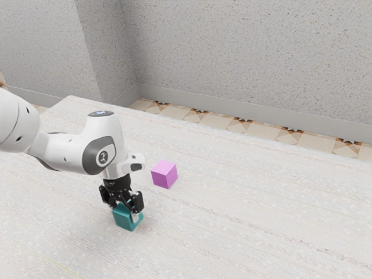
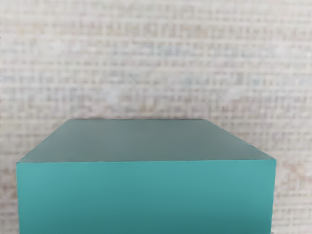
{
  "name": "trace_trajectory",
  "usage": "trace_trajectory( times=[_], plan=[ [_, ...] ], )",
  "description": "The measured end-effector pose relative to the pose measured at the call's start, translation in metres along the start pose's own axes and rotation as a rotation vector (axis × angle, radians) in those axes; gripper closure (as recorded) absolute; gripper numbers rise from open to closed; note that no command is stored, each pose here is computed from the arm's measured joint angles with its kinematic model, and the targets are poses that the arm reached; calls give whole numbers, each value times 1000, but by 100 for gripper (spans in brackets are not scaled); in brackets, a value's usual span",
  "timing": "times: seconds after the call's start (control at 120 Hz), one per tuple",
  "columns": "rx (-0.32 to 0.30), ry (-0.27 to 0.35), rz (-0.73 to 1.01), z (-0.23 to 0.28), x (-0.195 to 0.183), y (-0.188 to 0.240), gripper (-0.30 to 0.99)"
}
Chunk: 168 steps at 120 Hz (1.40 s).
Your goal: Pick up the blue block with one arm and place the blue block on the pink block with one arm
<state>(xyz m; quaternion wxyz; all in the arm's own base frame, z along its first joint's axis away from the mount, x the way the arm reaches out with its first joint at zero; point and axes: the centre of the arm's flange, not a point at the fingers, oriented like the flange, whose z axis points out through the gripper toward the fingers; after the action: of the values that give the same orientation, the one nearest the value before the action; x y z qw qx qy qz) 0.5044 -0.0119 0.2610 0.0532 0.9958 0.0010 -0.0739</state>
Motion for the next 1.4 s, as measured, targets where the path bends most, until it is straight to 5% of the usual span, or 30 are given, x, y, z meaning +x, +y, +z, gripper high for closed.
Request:
trace_trajectory(
  times=[0.375, 0.625, 0.8, 1.4],
  plan=[
    [9, 72, 8, -30, 15, -2, 32],
    [54, 223, 29, -119, 98, -6, 33],
    [61, 191, 32, -121, 135, -3, 33],
    [61, 131, 31, -106, 166, 14, 31]
  ],
)
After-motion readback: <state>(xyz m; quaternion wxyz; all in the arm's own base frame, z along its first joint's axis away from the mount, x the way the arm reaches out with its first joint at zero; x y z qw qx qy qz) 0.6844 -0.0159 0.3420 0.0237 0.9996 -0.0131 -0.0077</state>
